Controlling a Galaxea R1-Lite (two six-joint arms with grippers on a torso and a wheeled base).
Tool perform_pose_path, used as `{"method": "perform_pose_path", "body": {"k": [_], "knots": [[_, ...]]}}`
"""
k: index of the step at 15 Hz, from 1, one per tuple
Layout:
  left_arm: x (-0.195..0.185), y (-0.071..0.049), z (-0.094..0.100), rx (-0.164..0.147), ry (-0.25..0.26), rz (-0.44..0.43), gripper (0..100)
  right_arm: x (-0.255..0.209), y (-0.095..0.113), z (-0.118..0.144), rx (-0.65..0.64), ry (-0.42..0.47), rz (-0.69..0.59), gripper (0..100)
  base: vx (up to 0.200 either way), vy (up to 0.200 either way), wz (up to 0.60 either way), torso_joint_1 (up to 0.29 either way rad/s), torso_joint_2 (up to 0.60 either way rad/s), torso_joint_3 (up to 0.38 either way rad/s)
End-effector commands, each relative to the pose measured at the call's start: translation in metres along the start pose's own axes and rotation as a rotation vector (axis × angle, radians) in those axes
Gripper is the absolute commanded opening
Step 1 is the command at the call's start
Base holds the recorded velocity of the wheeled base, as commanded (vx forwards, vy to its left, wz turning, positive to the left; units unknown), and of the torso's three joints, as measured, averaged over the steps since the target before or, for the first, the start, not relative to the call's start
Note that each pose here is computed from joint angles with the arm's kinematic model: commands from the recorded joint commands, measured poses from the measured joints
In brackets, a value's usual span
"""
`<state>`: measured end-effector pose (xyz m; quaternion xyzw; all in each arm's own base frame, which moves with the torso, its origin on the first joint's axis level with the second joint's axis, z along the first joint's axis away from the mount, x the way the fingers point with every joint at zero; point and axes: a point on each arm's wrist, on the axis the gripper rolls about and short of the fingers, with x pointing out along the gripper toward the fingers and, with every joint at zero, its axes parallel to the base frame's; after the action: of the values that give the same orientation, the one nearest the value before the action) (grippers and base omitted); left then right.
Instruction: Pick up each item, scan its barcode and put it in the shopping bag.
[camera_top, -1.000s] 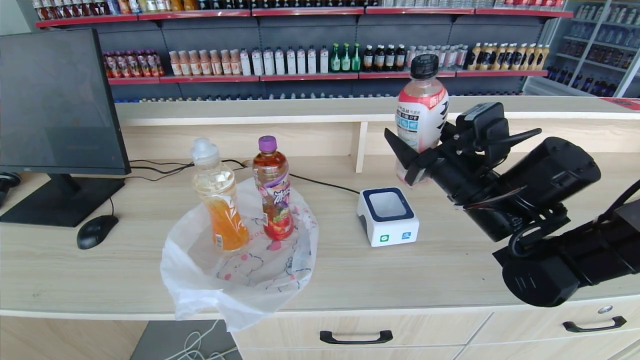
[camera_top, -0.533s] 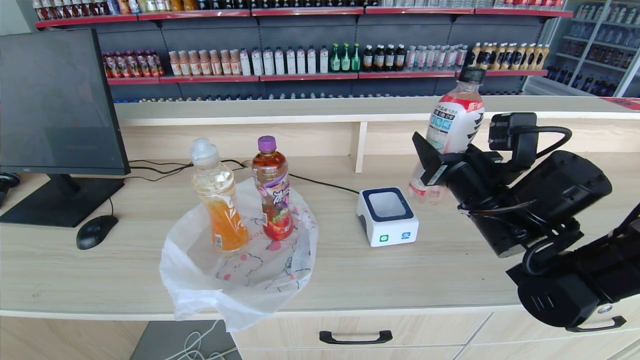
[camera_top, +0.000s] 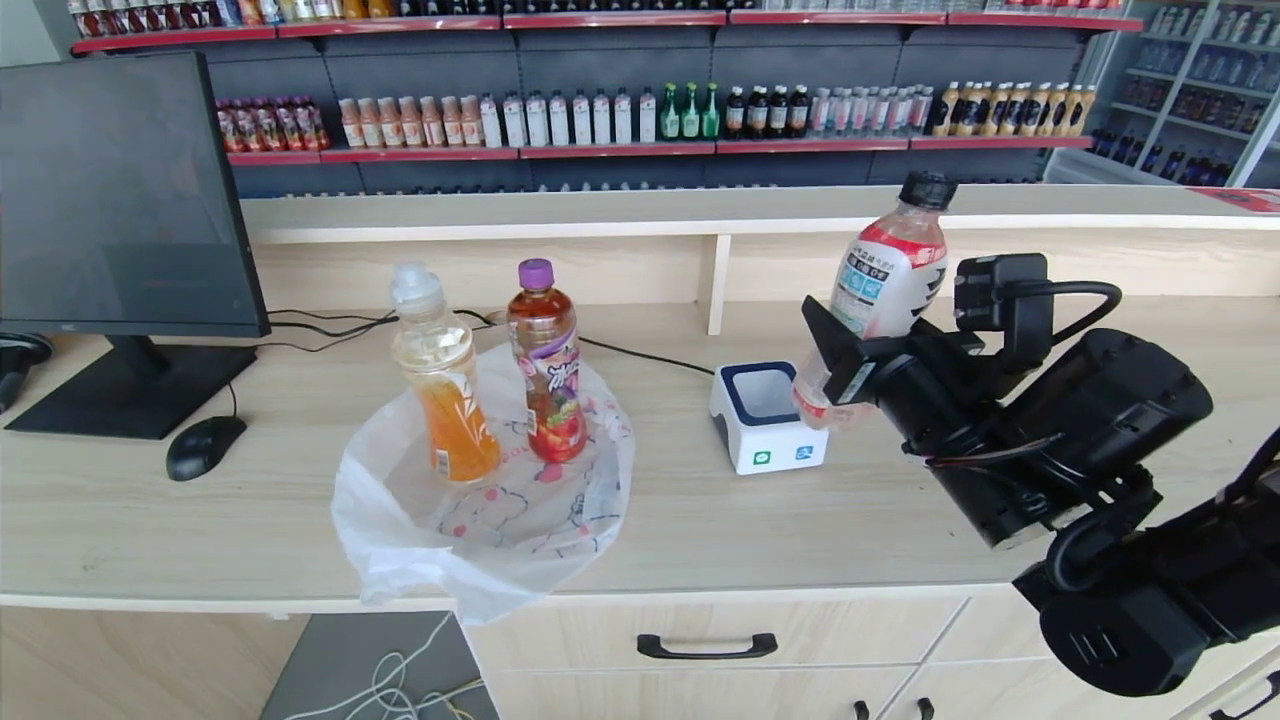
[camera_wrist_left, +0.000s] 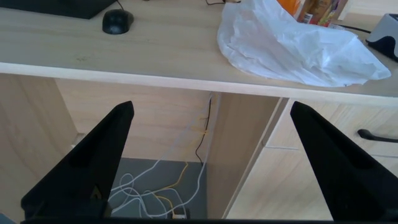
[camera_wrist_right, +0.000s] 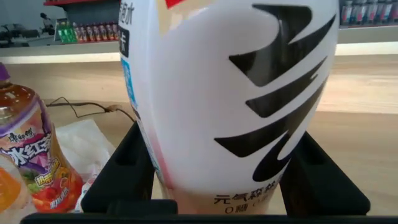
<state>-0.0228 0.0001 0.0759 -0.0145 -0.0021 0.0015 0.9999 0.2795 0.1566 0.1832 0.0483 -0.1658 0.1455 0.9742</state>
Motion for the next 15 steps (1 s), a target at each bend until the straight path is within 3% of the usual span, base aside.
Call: {"method": "perform_pose_path", "body": {"k": [1, 5, 9, 15], "knots": [[0.0, 0.0, 0.0, 0.0, 0.0, 0.002, 100, 0.0, 0.001, 0.0, 0.002, -0.004, 0.003, 0, 0.0, 0.0, 0.0, 0.0, 0.0, 0.0], [0.0, 0.0, 0.0, -0.002, 0.0, 0.002, 100, -0.001, -0.006, 0.008, 0.02, -0.023, -0.015, 0, 0.0, 0.0, 0.0, 0.0, 0.0, 0.0], [0.0, 0.0, 0.0, -0.002, 0.0, 0.002, 100, -0.001, -0.019, 0.012, 0.012, -0.036, -0.054, 0, 0.0, 0.2, 0.0, 0.011, 0.0, -0.001], [0.0, 0.0, 0.0, 0.0, 0.0, 0.002, 100, -0.003, -0.02, 0.012, 0.014, -0.032, -0.054, 0, 0.0, 0.2, 0.0, 0.003, 0.0, 0.002]]}}
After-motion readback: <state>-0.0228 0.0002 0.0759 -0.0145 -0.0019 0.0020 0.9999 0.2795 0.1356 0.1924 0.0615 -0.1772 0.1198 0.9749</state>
